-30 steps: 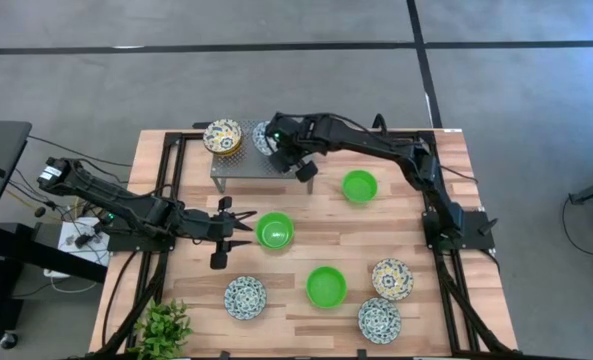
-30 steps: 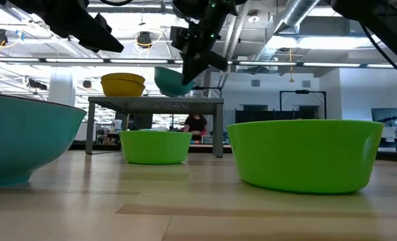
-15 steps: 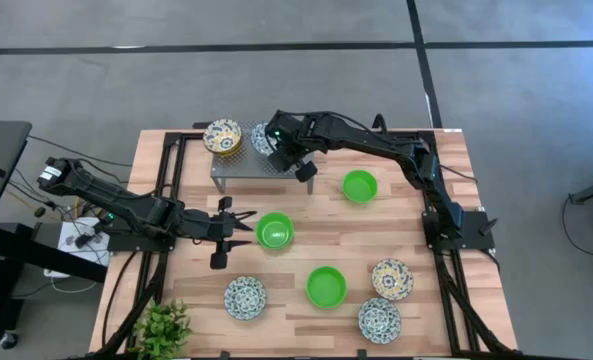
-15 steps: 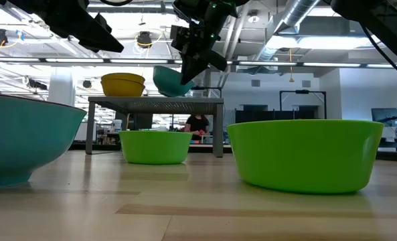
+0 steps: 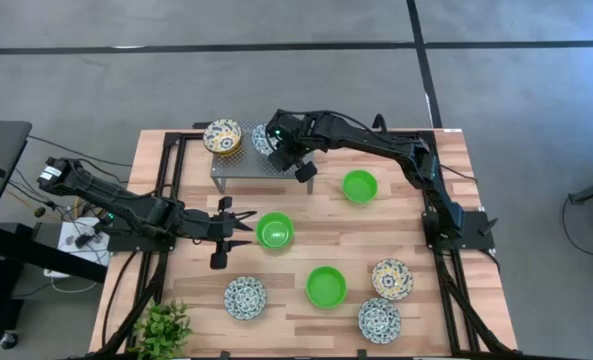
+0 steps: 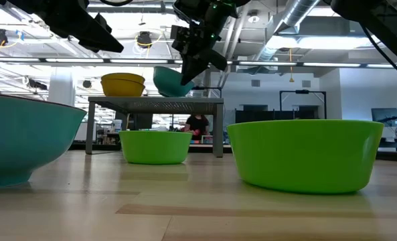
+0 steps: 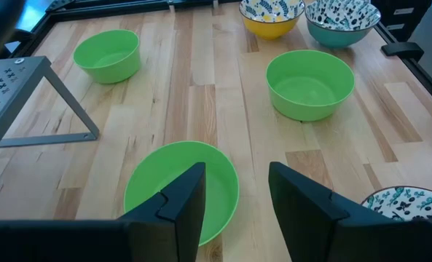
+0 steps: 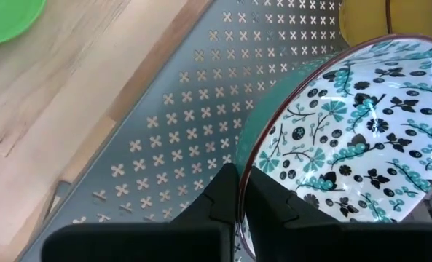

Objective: Pick & Place Mini bowls
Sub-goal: Put the top green patterned bowl on the shelf

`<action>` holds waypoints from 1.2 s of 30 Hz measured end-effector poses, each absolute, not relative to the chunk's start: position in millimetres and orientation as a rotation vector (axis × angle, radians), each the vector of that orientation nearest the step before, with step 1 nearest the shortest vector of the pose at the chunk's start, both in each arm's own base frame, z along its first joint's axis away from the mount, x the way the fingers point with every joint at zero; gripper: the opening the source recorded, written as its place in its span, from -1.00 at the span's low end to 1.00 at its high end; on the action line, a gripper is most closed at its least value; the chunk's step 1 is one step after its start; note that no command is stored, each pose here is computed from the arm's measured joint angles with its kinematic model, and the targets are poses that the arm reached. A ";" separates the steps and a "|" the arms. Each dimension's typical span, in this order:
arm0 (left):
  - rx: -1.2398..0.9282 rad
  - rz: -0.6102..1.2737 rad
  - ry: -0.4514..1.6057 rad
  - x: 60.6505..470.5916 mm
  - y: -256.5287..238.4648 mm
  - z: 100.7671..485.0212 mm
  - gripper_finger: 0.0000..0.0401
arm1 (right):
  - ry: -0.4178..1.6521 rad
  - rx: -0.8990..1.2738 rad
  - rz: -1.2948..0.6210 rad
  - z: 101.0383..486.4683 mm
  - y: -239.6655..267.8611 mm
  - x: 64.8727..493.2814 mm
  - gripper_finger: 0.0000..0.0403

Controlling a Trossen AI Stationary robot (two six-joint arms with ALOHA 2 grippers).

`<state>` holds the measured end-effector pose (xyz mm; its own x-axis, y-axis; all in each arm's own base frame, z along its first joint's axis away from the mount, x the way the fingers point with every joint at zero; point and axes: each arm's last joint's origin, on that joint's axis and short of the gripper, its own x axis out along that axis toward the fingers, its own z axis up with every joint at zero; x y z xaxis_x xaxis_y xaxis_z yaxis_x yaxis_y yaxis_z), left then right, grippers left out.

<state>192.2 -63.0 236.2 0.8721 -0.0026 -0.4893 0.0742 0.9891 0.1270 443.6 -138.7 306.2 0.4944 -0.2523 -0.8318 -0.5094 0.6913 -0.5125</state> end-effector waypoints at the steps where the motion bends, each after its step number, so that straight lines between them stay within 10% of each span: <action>1: 0.144 -0.040 0.510 192.2 -63.0 236.2 -0.23 | 1.073 -0.831 0.181 306.2 -138.6 443.5 -0.94; 36: 0.143 -0.040 0.510 192.3 -63.0 236.2 -0.23 | 1.146 -0.908 0.079 289.6 -144.7 454.8 -0.66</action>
<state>192.3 -63.0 236.2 0.8722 -0.0027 -0.4891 0.0740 0.9892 0.1264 454.8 -144.7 289.6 0.4504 -0.3803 -0.8078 -0.4871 0.6536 -0.5793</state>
